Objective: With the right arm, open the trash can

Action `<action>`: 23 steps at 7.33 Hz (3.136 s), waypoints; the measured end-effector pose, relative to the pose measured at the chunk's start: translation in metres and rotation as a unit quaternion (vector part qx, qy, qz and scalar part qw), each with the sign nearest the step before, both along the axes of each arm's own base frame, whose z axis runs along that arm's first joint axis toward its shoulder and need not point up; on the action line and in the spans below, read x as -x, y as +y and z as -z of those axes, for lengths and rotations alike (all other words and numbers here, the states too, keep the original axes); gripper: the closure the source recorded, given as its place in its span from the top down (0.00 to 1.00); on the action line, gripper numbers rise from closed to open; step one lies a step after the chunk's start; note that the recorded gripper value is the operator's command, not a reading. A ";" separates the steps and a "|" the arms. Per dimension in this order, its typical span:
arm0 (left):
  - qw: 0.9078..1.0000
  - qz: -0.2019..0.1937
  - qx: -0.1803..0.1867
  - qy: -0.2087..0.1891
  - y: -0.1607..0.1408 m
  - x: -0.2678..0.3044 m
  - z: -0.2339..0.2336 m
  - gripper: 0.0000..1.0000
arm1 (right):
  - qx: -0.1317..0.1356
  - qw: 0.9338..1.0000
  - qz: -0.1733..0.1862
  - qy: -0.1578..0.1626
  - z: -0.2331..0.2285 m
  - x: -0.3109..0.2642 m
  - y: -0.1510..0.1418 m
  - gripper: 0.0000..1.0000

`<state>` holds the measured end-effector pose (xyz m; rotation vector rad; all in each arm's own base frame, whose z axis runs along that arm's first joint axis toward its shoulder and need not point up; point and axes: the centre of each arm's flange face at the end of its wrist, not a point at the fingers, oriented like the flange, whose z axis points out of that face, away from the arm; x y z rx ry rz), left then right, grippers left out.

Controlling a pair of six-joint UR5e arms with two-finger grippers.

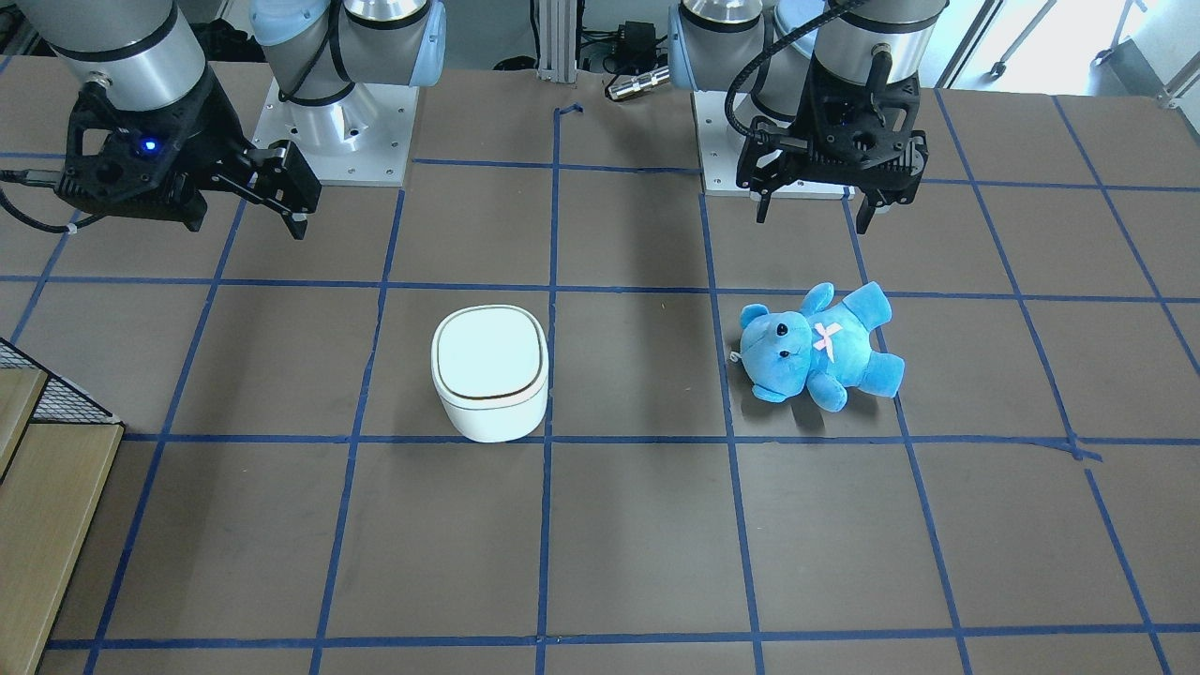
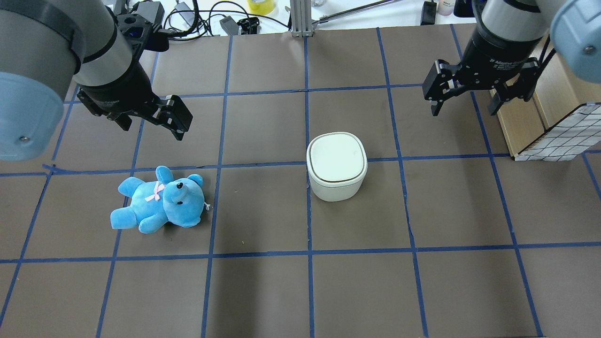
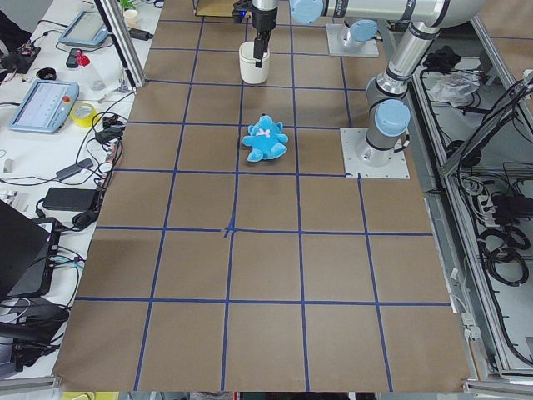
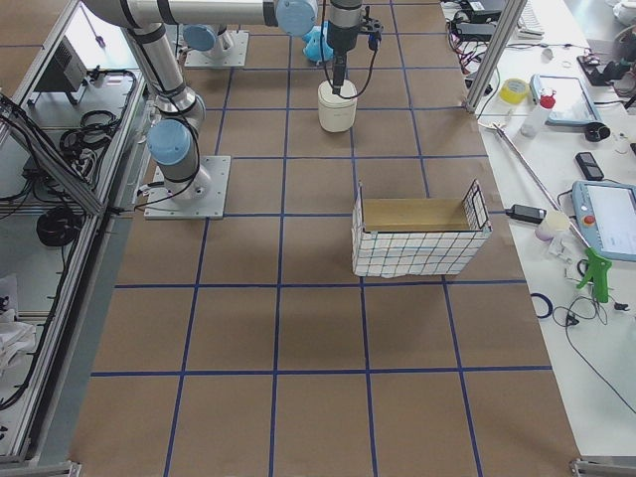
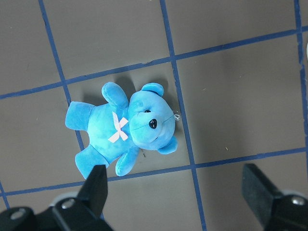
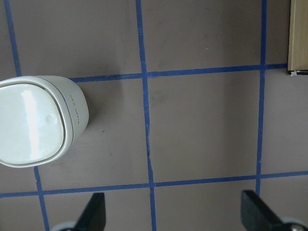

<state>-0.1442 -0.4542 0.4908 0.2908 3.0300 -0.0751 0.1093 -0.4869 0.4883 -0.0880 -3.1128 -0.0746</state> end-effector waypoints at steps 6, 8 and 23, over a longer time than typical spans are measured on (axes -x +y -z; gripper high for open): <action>1.000 0.000 0.000 0.000 0.000 0.000 0.000 1.00 | 0.001 1.000 -0.001 0.004 -0.001 0.000 0.000 1.00; 1.000 0.000 0.000 0.000 0.000 0.000 0.000 1.00 | 0.000 1.000 -0.002 0.003 0.002 -0.002 -0.001 1.00; 1.000 0.000 0.000 0.000 0.000 0.000 0.000 1.00 | 0.000 0.999 0.011 -0.036 0.048 -0.093 -0.022 0.00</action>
